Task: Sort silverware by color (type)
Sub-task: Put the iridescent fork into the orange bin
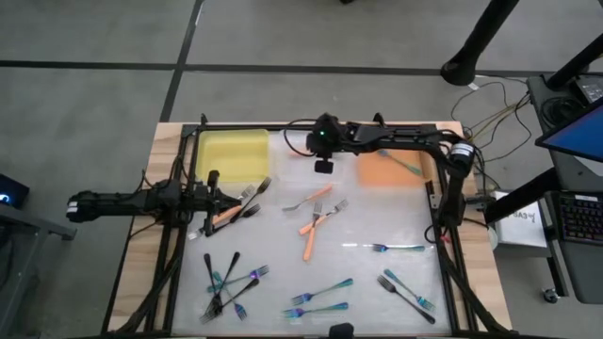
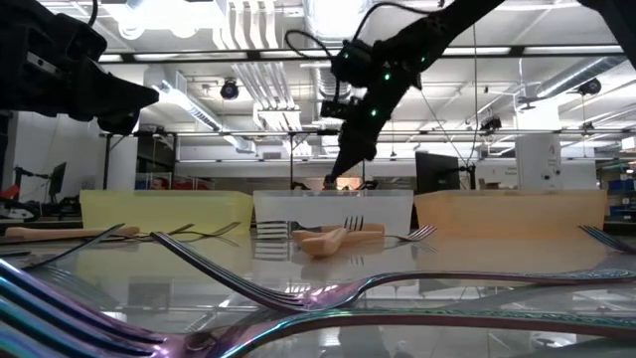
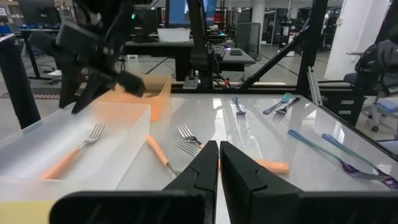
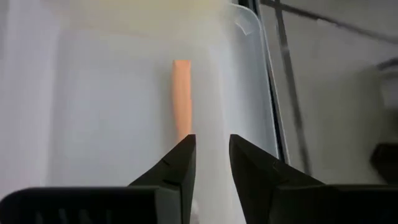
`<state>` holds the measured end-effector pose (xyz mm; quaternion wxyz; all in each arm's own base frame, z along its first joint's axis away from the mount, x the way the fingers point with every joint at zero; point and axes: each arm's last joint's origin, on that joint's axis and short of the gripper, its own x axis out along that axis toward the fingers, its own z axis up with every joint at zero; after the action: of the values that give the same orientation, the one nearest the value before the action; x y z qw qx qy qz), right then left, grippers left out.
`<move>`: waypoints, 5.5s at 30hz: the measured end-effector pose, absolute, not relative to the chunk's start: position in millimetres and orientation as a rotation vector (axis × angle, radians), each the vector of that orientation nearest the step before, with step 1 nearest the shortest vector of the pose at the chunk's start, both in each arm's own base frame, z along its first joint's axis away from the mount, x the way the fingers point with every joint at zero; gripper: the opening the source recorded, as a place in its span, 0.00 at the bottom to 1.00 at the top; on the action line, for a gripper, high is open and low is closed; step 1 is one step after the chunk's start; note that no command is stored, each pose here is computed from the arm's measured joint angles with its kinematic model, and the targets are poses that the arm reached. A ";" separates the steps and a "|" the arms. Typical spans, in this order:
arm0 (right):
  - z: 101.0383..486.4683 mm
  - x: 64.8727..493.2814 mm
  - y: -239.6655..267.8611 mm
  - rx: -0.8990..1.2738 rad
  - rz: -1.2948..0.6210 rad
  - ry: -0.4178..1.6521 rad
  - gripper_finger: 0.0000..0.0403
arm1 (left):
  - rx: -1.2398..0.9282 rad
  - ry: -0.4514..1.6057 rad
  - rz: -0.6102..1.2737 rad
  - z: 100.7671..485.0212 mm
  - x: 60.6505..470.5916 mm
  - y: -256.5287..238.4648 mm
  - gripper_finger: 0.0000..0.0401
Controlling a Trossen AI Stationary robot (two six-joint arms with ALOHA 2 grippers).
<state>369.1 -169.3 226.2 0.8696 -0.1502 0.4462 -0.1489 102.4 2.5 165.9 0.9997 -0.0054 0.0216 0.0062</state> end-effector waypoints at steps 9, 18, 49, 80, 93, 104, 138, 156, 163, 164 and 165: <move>254.3 339.8 -136.9 0.152 -0.170 0.968 0.16 | -0.011 0.044 0.012 165.8 102.4 2.5 0.00; 228.7 318.7 -77.3 0.341 0.072 1.284 0.13 | -0.010 0.044 0.012 165.8 102.4 2.5 0.00; 178.7 202.7 33.9 0.447 -0.066 1.594 0.26 | -0.011 0.044 0.012 165.9 102.4 2.5 0.00; 148.3 180.8 62.6 0.279 0.066 1.573 0.27 | -0.011 0.044 0.012 165.8 102.4 2.5 0.00; 145.5 181.5 63.0 0.292 0.083 1.552 0.25 | -0.011 0.044 0.012 165.9 102.4 2.5 0.00; 146.6 182.1 64.6 0.337 0.114 1.563 0.25 | -0.011 0.044 0.012 165.9 102.4 2.5 0.00; 145.3 184.7 67.2 0.368 0.146 1.530 0.25 | -0.011 0.044 0.012 165.8 102.4 2.5 0.00; 137.1 181.0 68.8 0.320 0.089 1.493 0.18 | -0.010 0.044 0.012 165.9 102.4 2.5 0.00; 136.6 180.7 67.9 0.310 0.074 1.491 0.03 | -0.011 0.044 0.012 165.9 102.4 2.5 0.00; 136.6 180.8 67.9 0.311 0.073 1.491 0.03 | -0.011 0.044 0.012 165.9 102.4 2.5 0.00; 136.6 180.8 67.9 0.316 0.068 1.491 0.03 | -0.010 0.044 0.012 165.8 102.4 2.5 0.00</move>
<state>180.8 67.9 136.6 0.7229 0.1431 0.6752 0.0309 102.4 2.5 165.8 0.9997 -0.0052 0.0220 0.0062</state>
